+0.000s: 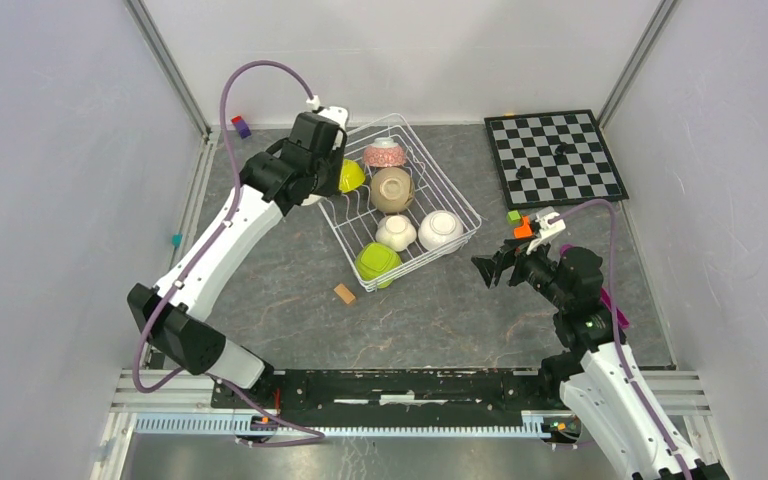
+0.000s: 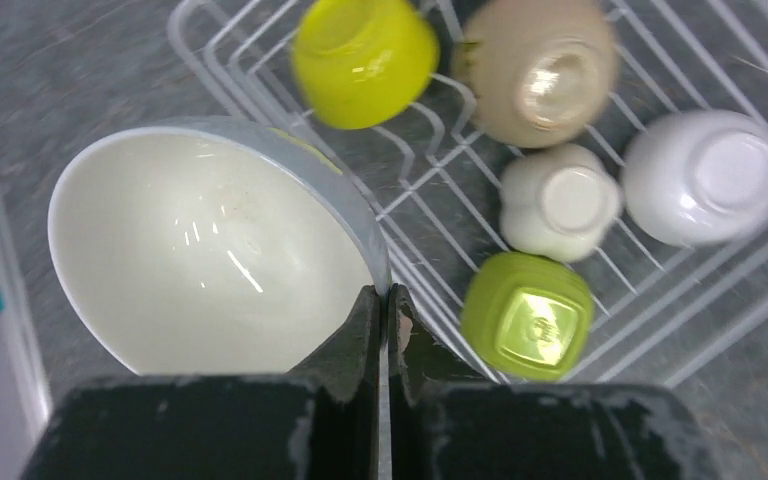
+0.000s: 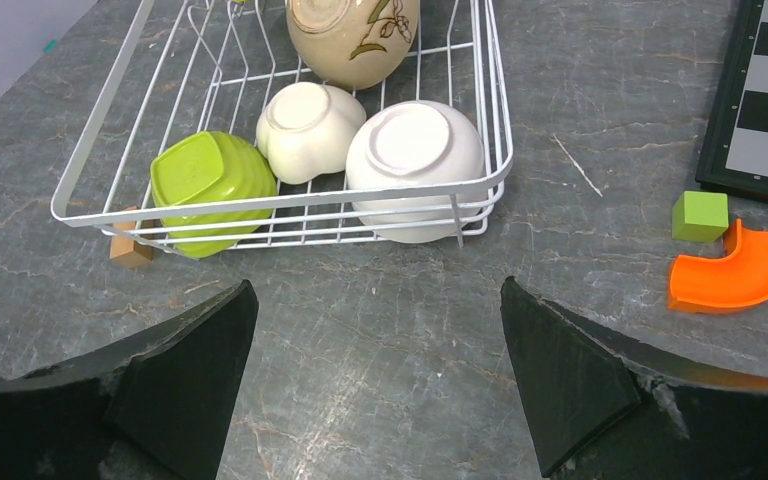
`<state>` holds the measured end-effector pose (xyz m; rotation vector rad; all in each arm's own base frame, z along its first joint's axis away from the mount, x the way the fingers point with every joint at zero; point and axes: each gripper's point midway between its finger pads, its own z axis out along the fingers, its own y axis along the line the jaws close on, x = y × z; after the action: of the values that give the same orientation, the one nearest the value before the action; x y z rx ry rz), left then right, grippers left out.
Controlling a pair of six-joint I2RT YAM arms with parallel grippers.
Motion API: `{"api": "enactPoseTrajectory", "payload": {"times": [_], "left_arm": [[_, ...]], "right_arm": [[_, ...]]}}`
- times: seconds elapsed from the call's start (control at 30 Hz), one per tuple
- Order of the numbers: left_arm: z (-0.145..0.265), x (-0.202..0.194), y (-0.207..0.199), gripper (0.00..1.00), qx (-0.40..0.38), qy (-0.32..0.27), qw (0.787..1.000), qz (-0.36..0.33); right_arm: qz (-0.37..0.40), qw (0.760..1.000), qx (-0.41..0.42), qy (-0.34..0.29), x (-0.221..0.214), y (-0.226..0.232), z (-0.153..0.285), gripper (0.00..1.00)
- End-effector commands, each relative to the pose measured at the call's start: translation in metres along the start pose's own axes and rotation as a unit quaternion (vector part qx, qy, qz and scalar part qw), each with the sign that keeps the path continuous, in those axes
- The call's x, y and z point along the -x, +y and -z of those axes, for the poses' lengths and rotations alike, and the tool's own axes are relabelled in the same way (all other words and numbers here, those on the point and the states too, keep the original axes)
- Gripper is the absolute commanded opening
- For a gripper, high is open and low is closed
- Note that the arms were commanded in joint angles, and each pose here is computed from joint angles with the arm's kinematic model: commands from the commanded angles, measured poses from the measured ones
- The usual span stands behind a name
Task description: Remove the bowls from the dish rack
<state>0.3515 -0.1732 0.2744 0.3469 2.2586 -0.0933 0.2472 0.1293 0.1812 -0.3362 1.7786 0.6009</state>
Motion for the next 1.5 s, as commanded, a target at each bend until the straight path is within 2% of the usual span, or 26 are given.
{"api": "enactPoseTrajectory", "payload": {"times": [0.0,0.17,0.3,0.57,0.8,1.03,1.17,1.4,1.47], "left_arm": [[0.01,0.017,0.065,0.02,0.154,-0.064,0.981,0.102],[-0.005,0.006,0.102,0.02,0.169,-0.043,0.968,0.182],[-0.027,-0.01,0.137,0.02,0.198,-0.018,0.946,0.255],[-0.076,-0.041,0.185,0.02,0.255,0.048,0.911,0.321],[-0.124,-0.079,0.194,0.02,0.279,0.112,0.899,0.319],[-0.146,-0.103,0.191,0.03,0.265,0.155,0.903,0.3],[-0.154,-0.115,0.19,0.04,0.266,0.162,0.896,0.318],[-0.154,-0.113,0.186,0.2,0.254,0.161,0.9,0.317],[-0.15,-0.111,0.188,0.28,0.257,0.151,0.901,0.315]], "right_arm": [[0.01,0.999,0.004,-0.039,0.032,0.006,0.002,0.98],[0.002,0.999,0.007,-0.04,0.031,0.007,0.002,0.98],[-0.002,0.999,0.008,-0.04,0.034,0.009,0.004,0.98],[0.017,0.998,-0.025,-0.052,0.037,-0.001,0.013,0.98],[0.017,0.998,-0.029,-0.052,0.039,-0.002,0.013,0.98],[0.023,0.998,-0.043,-0.043,0.03,-0.008,0.013,0.98],[0.025,0.998,-0.043,-0.043,0.032,-0.009,0.013,0.98],[0.024,0.998,-0.041,-0.04,0.032,-0.008,0.011,0.98],[0.022,0.998,-0.042,-0.041,0.033,-0.008,0.011,0.97]]}}
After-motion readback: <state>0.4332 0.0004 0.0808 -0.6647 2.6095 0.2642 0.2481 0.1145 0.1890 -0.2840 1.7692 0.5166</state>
